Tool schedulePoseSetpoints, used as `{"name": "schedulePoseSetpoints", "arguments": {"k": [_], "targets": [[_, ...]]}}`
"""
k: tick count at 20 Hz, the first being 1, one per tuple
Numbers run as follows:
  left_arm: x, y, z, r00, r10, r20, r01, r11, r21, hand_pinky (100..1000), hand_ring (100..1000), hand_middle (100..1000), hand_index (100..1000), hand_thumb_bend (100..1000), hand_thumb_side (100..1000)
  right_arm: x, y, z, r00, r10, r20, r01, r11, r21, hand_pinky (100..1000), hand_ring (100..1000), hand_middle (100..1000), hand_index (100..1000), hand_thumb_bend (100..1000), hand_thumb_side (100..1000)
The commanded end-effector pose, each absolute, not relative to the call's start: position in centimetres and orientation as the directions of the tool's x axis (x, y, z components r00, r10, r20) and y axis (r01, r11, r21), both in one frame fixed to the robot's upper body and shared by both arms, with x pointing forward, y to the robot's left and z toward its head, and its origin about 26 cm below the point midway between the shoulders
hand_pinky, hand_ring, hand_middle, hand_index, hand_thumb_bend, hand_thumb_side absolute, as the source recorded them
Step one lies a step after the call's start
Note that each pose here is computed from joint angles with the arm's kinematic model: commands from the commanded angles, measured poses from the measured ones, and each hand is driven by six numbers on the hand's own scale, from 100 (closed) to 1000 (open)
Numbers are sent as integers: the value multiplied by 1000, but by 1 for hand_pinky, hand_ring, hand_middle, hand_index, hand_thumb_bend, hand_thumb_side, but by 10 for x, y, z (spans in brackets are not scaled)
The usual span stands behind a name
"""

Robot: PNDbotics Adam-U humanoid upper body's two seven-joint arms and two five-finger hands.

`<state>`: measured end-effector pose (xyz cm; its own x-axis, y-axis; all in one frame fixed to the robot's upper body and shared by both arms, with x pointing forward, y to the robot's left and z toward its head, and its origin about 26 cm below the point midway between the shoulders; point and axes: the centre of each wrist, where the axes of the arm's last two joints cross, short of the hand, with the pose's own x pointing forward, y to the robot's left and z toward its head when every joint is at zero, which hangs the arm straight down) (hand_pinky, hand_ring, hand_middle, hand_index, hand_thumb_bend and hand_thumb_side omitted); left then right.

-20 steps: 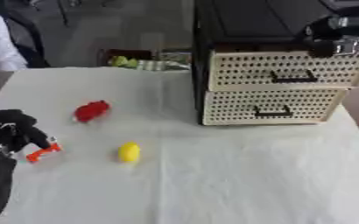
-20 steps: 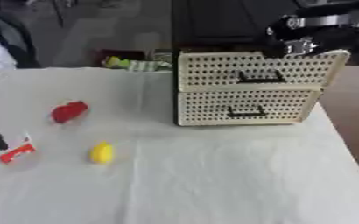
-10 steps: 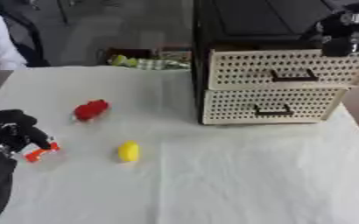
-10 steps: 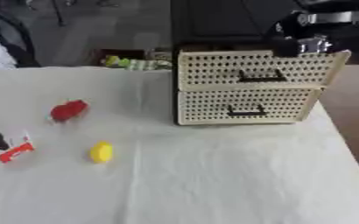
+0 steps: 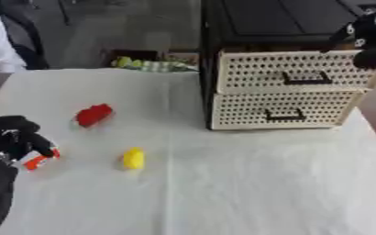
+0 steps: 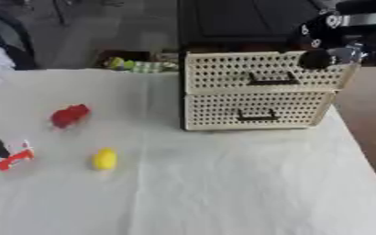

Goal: Pick up objects from table and place into drawer.

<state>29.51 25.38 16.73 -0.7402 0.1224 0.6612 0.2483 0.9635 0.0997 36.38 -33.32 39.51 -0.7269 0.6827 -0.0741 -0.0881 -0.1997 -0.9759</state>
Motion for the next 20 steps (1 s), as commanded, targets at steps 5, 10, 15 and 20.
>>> {"name": "schedulePoseSetpoints", "arguments": {"k": [5,10,15,20], "targets": [[294,253,174,-751,120,649,250,962,112,477,532,586,720,123,944,356,-333,399,-712,678,-180,-76,-330,-941,100,100,100,848,485,1000],[294,251,174,-750,124,650,255,961,111,477,533,586,719,123,946,365,-332,394,-692,699,-178,-90,-328,-940,100,100,100,851,485,1000],[294,251,173,-748,126,652,256,960,109,477,532,586,718,124,951,374,-333,388,-657,729,-189,-72,-311,-948,100,100,100,851,480,1000],[294,250,173,-747,126,653,257,960,108,477,532,587,717,126,955,380,-334,386,-642,744,-184,-59,-287,-956,100,101,100,851,482,1000]]}}
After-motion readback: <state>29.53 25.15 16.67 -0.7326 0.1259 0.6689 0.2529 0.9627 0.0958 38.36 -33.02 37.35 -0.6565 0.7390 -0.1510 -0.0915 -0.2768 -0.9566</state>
